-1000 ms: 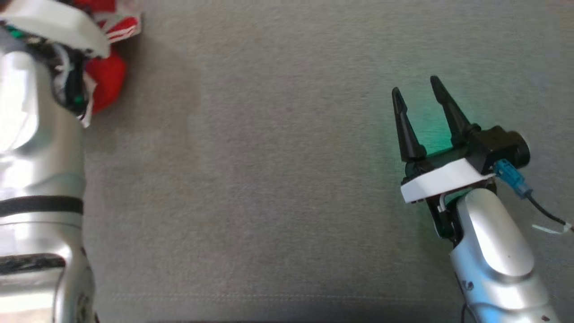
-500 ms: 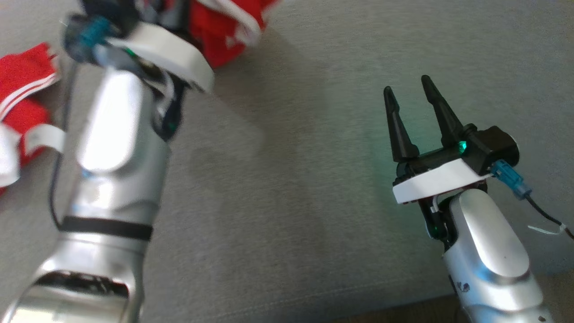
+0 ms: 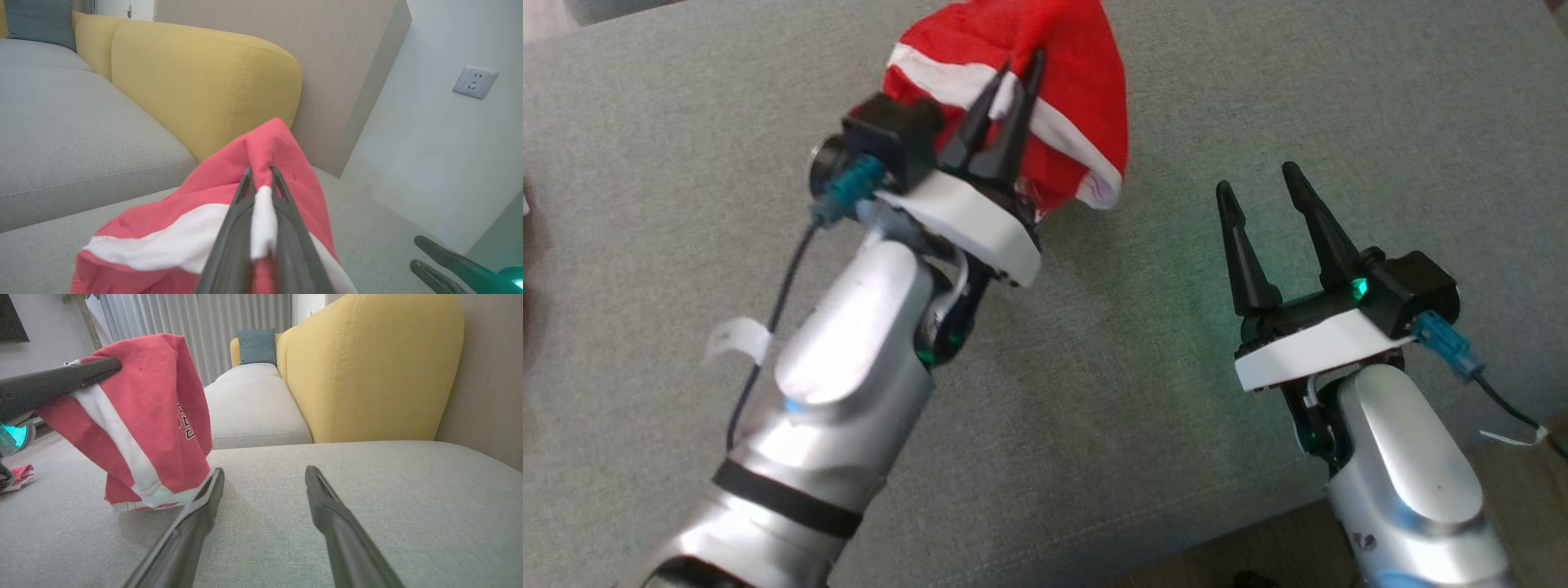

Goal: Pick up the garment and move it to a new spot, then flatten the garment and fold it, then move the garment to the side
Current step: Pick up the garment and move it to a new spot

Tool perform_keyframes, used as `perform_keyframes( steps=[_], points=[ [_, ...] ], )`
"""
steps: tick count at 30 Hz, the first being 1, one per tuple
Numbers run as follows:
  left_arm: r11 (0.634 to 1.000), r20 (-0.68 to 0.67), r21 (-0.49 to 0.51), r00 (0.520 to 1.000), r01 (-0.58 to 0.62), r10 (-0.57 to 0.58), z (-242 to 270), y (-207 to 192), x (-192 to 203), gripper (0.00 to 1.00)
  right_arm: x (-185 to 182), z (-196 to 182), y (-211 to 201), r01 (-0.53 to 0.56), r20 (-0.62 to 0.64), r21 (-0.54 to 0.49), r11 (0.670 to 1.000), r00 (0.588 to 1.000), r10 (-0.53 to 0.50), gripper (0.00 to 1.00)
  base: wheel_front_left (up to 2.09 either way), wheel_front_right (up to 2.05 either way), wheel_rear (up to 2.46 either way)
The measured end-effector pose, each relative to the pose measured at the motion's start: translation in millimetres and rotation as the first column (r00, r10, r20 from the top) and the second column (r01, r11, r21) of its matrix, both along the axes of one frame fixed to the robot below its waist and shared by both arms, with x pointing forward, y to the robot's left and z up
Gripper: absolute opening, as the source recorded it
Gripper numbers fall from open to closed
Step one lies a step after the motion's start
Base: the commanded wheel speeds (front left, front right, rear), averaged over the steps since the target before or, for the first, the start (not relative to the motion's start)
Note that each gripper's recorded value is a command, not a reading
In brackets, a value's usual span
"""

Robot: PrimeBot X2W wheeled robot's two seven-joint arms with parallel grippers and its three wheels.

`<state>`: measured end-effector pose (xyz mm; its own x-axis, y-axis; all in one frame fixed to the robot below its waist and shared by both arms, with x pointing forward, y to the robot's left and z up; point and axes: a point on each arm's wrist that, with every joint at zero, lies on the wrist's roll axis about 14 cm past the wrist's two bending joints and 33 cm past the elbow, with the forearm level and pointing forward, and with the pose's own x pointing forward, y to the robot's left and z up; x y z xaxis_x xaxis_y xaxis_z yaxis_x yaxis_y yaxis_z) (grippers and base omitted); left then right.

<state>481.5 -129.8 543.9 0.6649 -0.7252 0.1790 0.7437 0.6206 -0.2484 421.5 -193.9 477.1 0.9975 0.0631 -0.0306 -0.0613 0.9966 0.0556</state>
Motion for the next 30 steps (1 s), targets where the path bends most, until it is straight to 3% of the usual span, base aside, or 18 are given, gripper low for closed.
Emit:
perform_keyframes(
  steps=[2, 3, 4, 5, 10, 12, 19, 30],
  points=[
    [1.000, -0.006, 0.004, 1.000, -0.008, 0.008, -3, 1, -4, 0.00, 1, 1, 0, 0.001, 0.002, 0.005, 1.000, 1.000, -0.001, 1.00, 0.00, 0.00, 0.00],
    [1.000, -0.013, 0.011, 1.000, -0.017, 0.017, -6, 3, -5, 0.28, 2, 0, 1, -0.001, 0.003, 0.007, 1.000, 1.000, 0.001, 1.00, 0.00, 0.00, 0.00],
    [0.999, -0.021, 0.017, 0.999, -0.028, 0.029, -10, 7, -6, 0.79, 2, 1, 2, -0.004, 0.004, 0.010, 1.000, 1.000, 0.004, 1.00, 0.00, 0.00, 0.00],
    [0.999, -0.031, 0.026, 0.999, -0.043, 0.044, -15, 11, -8, 1.00, 3, 1, 4, -0.009, 0.006, 0.012, 1.000, 1.000, 0.009, 1.00, 0.00, 0.00, 0.00],
    [0.985, -0.089, 0.092, 0.984, -0.149, 0.157, -46, 44, -14, 1.00, 1, 1, 15, -0.035, 0.008, 0.024, 0.999, 0.999, 0.034, 1.00, 0.00, 0.00, 0.00],
    [0.960, -0.108, 0.117, 0.958, -0.254, 0.266, -58, 77, -10, 1.00, -2, -3, 21, -0.049, -0.003, 0.033, 0.998, 0.999, 0.049, 1.00, 0.00, 0.00, 0.00],
    [0.876, -0.104, 0.169, 0.876, -0.452, 0.472, -73, 153, -12, 1.00, 4, -5, 38, -0.093, -0.007, 0.040, 0.995, 0.996, 0.093, 1.00, 0.00, 0.00, 0.00],
    [0.733, -0.088, 0.253, 0.739, -0.631, 0.667, -88, 242, -49, 1.00, -8, -20, 66, -0.163, -0.052, 0.059, 0.985, 0.985, 0.167, 1.00, 0.00, 0.00, 0.00]
  ],
)
